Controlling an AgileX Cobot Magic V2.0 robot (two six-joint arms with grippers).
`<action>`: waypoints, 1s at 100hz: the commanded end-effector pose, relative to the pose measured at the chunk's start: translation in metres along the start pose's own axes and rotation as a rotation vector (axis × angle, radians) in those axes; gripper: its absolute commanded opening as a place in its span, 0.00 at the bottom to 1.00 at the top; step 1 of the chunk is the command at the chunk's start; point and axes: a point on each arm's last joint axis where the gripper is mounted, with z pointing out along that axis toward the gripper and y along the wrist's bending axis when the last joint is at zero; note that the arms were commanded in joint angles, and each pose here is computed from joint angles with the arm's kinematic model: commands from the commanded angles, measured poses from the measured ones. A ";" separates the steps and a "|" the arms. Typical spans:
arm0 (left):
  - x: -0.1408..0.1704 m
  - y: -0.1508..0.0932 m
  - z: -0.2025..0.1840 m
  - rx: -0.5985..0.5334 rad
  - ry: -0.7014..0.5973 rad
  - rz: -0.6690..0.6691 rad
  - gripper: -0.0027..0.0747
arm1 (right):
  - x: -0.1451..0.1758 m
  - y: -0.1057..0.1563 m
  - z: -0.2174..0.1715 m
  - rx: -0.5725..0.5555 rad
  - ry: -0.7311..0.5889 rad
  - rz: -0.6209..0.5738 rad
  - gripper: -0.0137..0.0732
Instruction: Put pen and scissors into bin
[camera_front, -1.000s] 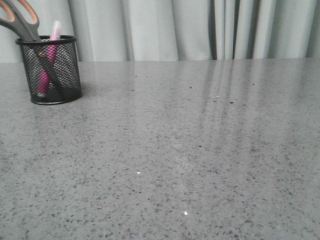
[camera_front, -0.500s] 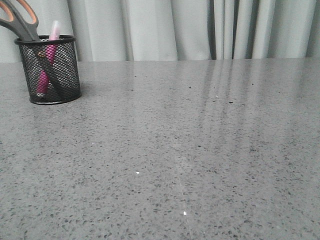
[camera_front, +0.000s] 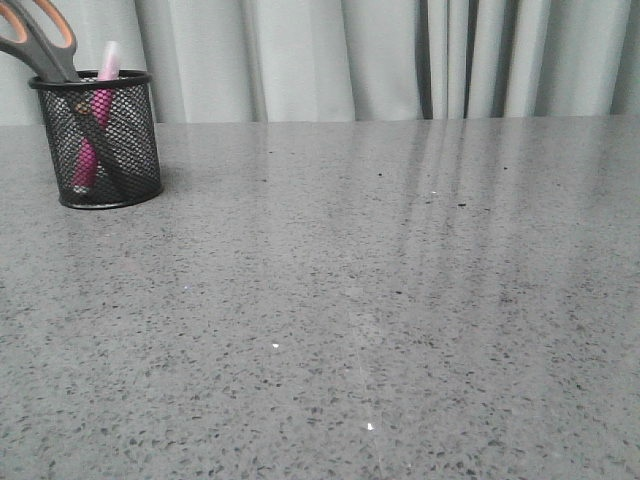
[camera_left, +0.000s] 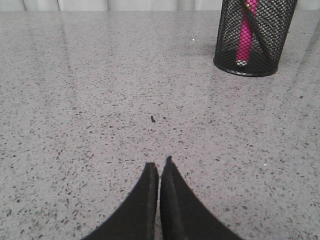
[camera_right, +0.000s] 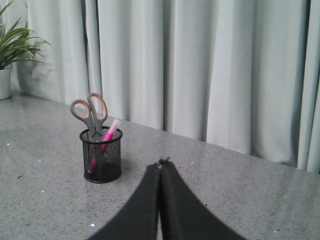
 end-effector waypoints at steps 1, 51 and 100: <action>0.007 0.000 0.002 -0.004 -0.048 -0.016 0.01 | -0.007 -0.004 0.000 0.043 -0.019 -0.014 0.10; 0.007 0.000 0.002 -0.004 -0.048 -0.016 0.01 | 0.021 -0.024 0.005 0.234 -0.044 0.031 0.10; 0.007 0.000 0.002 -0.004 -0.048 -0.016 0.01 | 0.065 -0.048 0.007 0.452 0.218 -0.090 0.10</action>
